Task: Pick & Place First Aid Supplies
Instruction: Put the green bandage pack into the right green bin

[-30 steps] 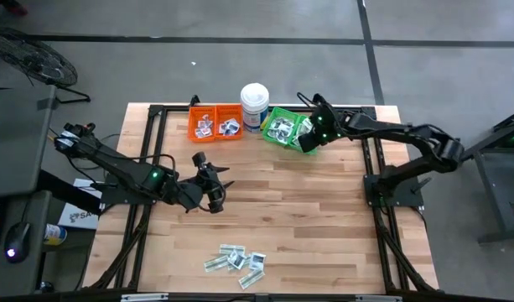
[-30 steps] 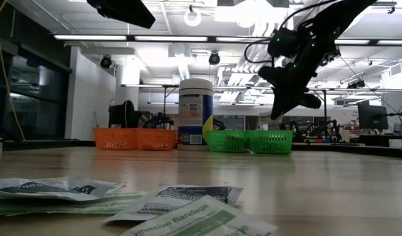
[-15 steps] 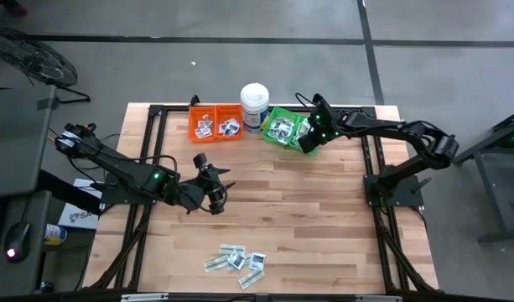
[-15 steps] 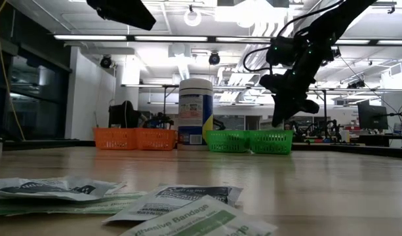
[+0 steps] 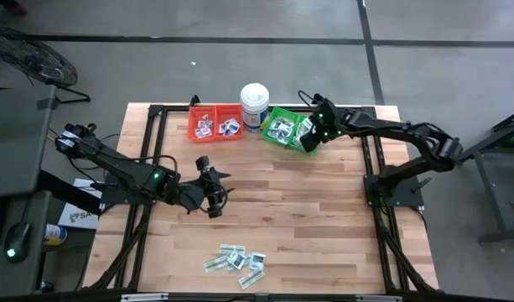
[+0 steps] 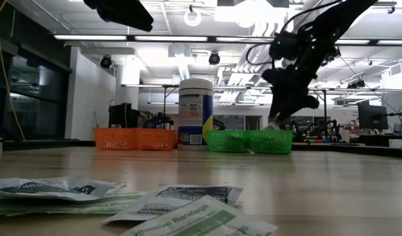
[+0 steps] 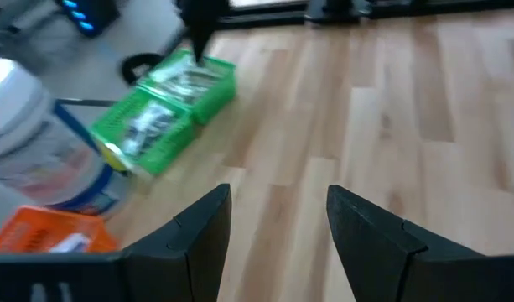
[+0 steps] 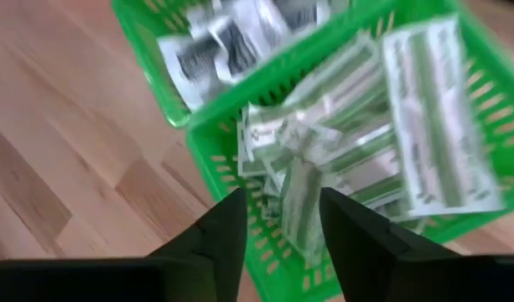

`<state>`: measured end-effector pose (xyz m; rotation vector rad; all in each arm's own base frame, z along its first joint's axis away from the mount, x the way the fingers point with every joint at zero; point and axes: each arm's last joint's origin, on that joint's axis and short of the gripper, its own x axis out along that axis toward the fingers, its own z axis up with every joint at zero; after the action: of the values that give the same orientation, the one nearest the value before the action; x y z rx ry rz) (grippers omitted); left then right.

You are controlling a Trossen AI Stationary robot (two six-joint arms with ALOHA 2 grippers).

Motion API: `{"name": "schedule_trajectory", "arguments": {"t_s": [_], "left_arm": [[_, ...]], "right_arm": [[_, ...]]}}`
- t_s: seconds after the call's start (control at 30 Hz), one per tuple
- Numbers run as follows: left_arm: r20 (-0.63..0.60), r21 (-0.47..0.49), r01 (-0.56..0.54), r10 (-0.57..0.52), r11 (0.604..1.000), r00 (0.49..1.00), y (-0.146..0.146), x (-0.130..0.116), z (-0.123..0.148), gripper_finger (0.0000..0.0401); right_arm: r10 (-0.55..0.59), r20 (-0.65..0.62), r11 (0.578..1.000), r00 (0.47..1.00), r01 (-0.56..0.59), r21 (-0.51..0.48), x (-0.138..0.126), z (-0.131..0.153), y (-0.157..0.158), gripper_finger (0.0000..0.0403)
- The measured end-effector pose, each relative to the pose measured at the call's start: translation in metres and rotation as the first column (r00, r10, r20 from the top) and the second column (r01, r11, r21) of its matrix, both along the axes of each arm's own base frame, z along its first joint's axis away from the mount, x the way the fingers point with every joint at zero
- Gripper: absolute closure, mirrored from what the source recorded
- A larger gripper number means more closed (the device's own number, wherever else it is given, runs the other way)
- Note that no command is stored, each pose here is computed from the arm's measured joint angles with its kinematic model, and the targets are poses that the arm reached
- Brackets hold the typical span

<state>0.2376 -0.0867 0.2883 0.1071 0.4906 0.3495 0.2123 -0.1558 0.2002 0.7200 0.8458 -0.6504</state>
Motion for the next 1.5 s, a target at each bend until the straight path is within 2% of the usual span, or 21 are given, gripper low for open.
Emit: {"name": "schedule_trajectory", "arguments": {"t_s": [0.17, 0.43, 0.63, 0.83, 1.03, 1.13, 1.3, 1.4, 1.5], "left_arm": [[-0.036, -0.069, 0.102, -0.105, 0.992, 0.994, -0.003, 0.000, -0.002, 0.0209], [-0.088, -0.162, 0.225, -0.241, 0.961, 0.966, -0.007, -0.001, -0.006, 0.0209], [-0.188, -0.229, 0.273, -0.318, 0.934, 0.929, -0.017, 0.004, -0.023, 0.0209], [-0.321, -0.319, 0.356, -0.454, 0.878, 0.831, -0.046, 0.013, -0.059, 0.0209], [-0.413, -0.422, 0.398, -0.564, 0.815, 0.715, -0.074, 0.018, -0.097, 0.0209], [-0.424, -0.433, 0.415, -0.587, 0.800, 0.689, -0.084, 0.019, -0.108, 0.0209], [-0.401, -0.441, 0.419, -0.592, 0.794, 0.699, -0.092, 0.027, -0.121, 0.0209], [-0.406, -0.454, 0.385, -0.571, 0.804, 0.713, -0.094, 0.031, -0.130, 0.0209], [-0.444, -0.456, 0.320, -0.524, 0.831, 0.727, -0.094, 0.032, -0.143, 0.0209]], "right_arm": [[-0.001, 0.070, 0.996, 0.998, 0.007, -0.085, -0.014, 0.026, 0.002, 0.0246], [0.021, 0.181, 0.975, 0.983, 0.019, -0.220, -0.043, 0.067, 0.016, 0.0245], [0.048, 0.232, 0.970, 0.972, 0.010, -0.243, -0.062, 0.085, 0.033, 0.0245], [0.109, 0.282, 0.982, 0.953, -0.059, -0.179, -0.078, 0.094, 0.053, 0.0245], [0.166, 0.293, 0.974, 0.942, -0.111, -0.197, -0.085, 0.100, 0.071, 0.0245], [0.176, 0.287, 0.969, 0.942, -0.115, -0.217, -0.087, 0.102, 0.076, 0.0245], [0.184, 0.280, 0.966, 0.942, -0.121, -0.230, -0.085, 0.102, 0.080, 0.0245], [0.187, 0.273, 0.964, 0.944, -0.122, -0.238, -0.084, 0.102, 0.081, 0.0245], [0.196, 0.272, 0.962, 0.942, -0.131, -0.239, -0.083, 0.102, 0.083, 0.0245]]}}
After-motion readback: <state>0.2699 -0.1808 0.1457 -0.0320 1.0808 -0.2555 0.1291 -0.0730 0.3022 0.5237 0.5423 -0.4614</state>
